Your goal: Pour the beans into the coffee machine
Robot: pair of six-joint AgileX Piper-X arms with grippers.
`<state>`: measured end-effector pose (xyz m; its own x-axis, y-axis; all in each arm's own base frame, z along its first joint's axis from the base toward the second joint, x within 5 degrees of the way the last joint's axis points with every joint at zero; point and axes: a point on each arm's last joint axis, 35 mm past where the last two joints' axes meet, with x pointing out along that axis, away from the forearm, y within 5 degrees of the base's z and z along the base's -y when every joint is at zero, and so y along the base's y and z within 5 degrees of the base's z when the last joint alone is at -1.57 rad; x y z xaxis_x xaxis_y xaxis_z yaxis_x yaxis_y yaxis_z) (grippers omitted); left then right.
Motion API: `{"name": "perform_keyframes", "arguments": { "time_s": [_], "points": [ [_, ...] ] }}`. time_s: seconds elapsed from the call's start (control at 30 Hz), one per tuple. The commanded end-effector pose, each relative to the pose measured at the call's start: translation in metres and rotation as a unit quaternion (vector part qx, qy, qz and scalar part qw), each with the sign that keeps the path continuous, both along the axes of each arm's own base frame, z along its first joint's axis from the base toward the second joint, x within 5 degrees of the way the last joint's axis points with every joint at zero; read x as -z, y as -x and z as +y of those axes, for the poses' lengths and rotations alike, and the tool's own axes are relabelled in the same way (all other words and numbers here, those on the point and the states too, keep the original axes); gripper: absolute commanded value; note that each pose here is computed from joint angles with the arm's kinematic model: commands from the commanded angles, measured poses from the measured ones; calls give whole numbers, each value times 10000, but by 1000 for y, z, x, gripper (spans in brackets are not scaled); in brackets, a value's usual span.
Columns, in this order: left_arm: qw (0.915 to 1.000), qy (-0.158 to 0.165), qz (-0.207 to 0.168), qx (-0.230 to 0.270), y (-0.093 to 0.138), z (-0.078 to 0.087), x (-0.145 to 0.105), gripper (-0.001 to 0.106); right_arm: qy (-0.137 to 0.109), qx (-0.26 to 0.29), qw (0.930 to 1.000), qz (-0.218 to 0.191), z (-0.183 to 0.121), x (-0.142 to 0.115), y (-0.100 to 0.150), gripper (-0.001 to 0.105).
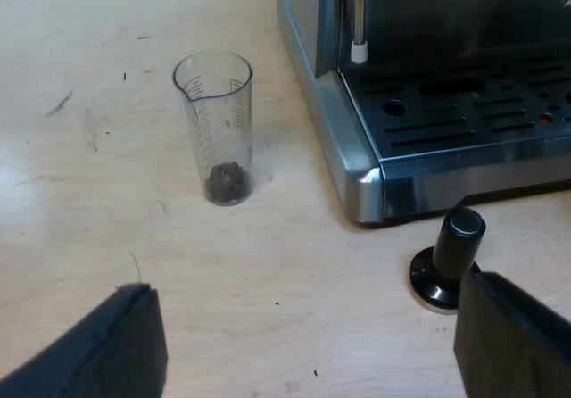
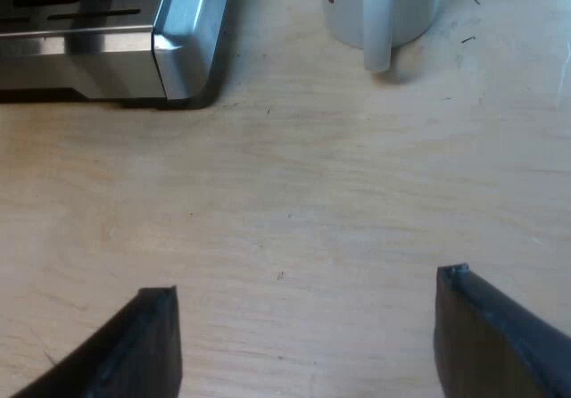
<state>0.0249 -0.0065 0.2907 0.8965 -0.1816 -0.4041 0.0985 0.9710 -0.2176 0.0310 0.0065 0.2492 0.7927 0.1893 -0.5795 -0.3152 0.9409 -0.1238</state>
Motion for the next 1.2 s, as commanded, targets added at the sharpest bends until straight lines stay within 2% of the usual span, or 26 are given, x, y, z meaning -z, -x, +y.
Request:
{"name": "perform_keyframes", "arguments": {
  "time_s": [0.03, 0.17, 0.37, 0.67, 0.9, 1.03, 1.2],
  "points": [
    [10000, 40, 36, 21, -1, 0, -1, 69, 5, -18, 10000, -33, 0, -2, -1, 62],
    [10000, 49, 42, 17, -1, 0, -2, 69, -112, 14, 9999, -45, 0, -3, -1, 62],
    [10000, 49, -4, 17, 3, 0, -18, 69, -187, -103, 9997, -150, 1, -23, -3, 62],
    [10000, 20, 38, -49, -3, 0, -36, 69, -558, -719, 9945, -510, 6, -49, -8, 62],
    [9996, -25, 255, -148, -12, 1, -34, 69, -551, -1246, 9887, -623, 10, -67, -15, 62],
    [9995, -25, 261, -148, -12, 1, -34, 69, -600, -1722, 9807, -700, 15, -80, -24, 62],
    [9995, -25, 261, -148, -12, 1, -34, 69, -663, -2111, 9717, -828, 22, -86, -36, 62]
  ]
}}
